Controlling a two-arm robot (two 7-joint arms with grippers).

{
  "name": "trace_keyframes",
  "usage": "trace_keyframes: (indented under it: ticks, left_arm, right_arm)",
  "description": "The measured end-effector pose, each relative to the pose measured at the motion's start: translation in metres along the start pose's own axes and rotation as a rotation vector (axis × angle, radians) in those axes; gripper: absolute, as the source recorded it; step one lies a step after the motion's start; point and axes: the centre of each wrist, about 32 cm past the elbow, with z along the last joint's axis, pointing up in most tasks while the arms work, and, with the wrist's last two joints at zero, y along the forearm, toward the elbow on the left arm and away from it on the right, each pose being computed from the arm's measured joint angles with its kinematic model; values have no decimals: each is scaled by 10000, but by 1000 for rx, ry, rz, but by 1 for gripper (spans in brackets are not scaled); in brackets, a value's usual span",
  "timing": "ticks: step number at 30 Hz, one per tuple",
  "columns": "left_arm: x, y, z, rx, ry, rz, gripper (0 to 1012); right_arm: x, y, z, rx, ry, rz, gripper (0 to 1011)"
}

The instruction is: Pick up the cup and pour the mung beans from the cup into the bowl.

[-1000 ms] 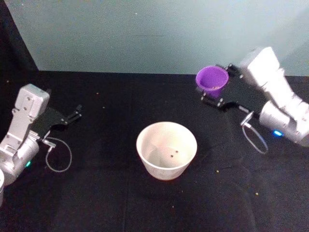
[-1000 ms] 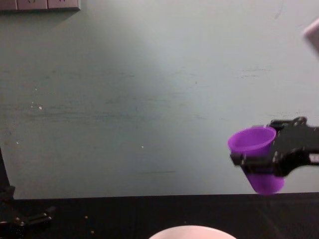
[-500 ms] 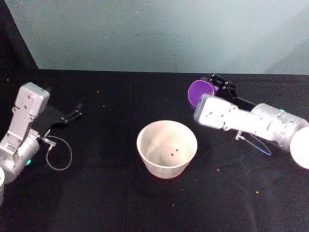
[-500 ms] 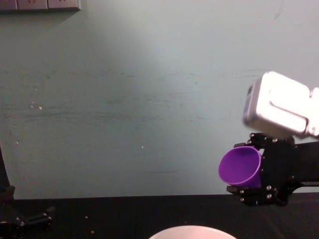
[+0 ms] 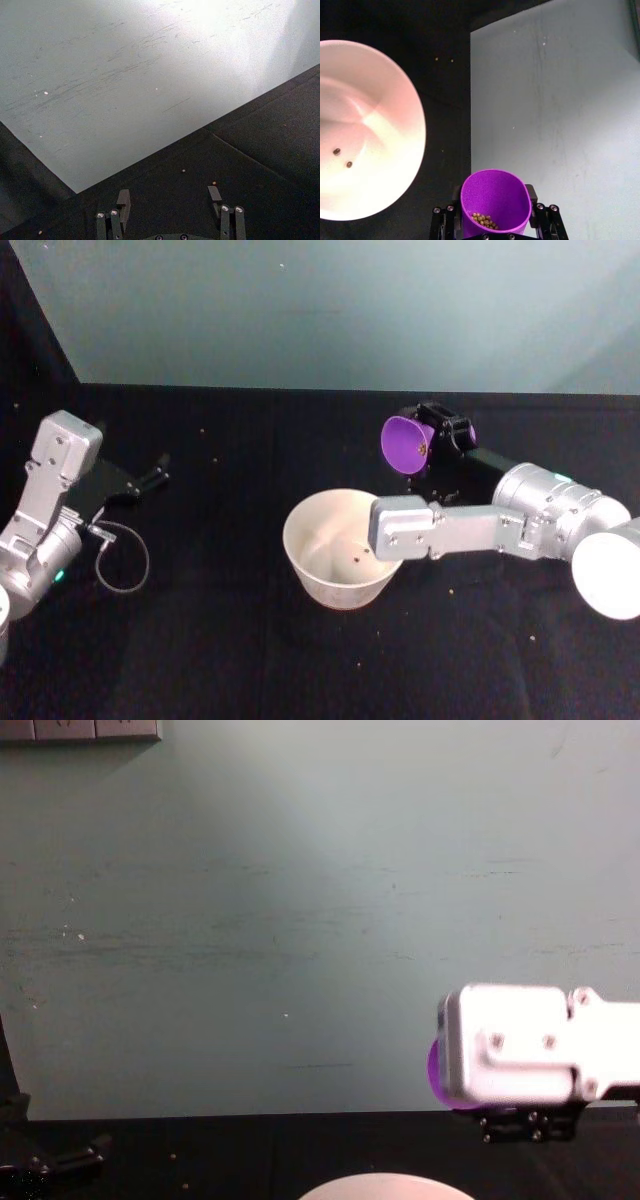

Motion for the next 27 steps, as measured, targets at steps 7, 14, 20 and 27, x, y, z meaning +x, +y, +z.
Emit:
trace_keyframes:
  ticks: [7, 14, 20, 27]
  left_arm:
    - [0, 0, 0, 0, 0, 0, 1011]
    - [0, 0, 0, 0, 0, 0, 1011]
    - [0, 0, 0, 0, 0, 0, 1011]
    - [0, 0, 0, 0, 0, 0, 1011]
  right_arm:
    - [-65, -11, 118, -6, -106, -4, 737]
    - [-120, -35, 181, -7, -180, -7, 737]
    - [-175, -49, 217, 0, -231, -2, 737]
    - [-228, -51, 249, -3, -317, -4, 737]
